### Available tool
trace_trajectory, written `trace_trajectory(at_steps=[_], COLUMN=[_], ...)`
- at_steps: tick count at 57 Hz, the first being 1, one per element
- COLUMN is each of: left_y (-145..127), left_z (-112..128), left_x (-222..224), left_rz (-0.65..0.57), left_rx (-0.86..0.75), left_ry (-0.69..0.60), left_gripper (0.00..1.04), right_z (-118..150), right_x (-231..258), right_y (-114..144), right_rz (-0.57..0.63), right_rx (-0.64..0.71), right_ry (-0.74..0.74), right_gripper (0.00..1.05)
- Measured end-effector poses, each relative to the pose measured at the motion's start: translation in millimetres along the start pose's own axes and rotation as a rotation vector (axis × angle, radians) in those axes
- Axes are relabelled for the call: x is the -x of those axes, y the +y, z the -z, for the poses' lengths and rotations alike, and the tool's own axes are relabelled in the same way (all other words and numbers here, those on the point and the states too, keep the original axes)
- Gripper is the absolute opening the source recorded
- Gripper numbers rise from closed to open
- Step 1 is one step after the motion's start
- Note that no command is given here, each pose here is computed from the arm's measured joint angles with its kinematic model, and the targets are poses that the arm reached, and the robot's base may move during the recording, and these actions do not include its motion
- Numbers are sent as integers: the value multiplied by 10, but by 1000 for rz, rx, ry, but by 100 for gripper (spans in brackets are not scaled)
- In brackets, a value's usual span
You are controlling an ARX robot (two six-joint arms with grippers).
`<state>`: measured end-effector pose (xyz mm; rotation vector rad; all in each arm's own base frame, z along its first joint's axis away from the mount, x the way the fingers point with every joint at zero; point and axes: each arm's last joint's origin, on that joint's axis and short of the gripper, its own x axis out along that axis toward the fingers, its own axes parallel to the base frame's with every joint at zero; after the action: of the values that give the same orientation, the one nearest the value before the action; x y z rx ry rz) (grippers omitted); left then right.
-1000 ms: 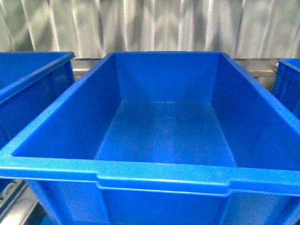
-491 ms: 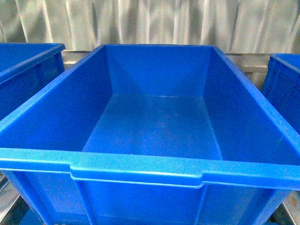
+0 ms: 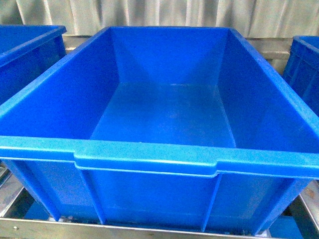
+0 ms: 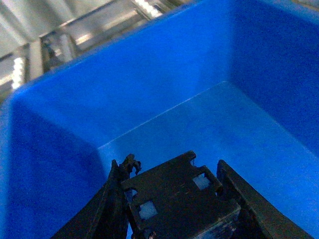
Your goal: Pick red and yellow buttons and place in box
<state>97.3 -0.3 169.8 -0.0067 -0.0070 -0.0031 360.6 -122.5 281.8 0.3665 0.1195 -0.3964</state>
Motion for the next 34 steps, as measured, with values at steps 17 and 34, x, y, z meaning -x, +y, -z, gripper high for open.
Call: trace_trajectory(at_steps=[17, 34], left_y=[0, 0], left_z=[0, 0], left_x=[0, 0], left_rz=[0, 0], left_rx=[0, 0], left_ry=[0, 0], left_gripper=[97, 97], right_z=[-196, -110], right_x=[-544, -776], right_y=[-260, -356], right_rz=[33, 42], right_rx=[90, 130], right_ry=[99, 204], right_gripper=[41, 68])
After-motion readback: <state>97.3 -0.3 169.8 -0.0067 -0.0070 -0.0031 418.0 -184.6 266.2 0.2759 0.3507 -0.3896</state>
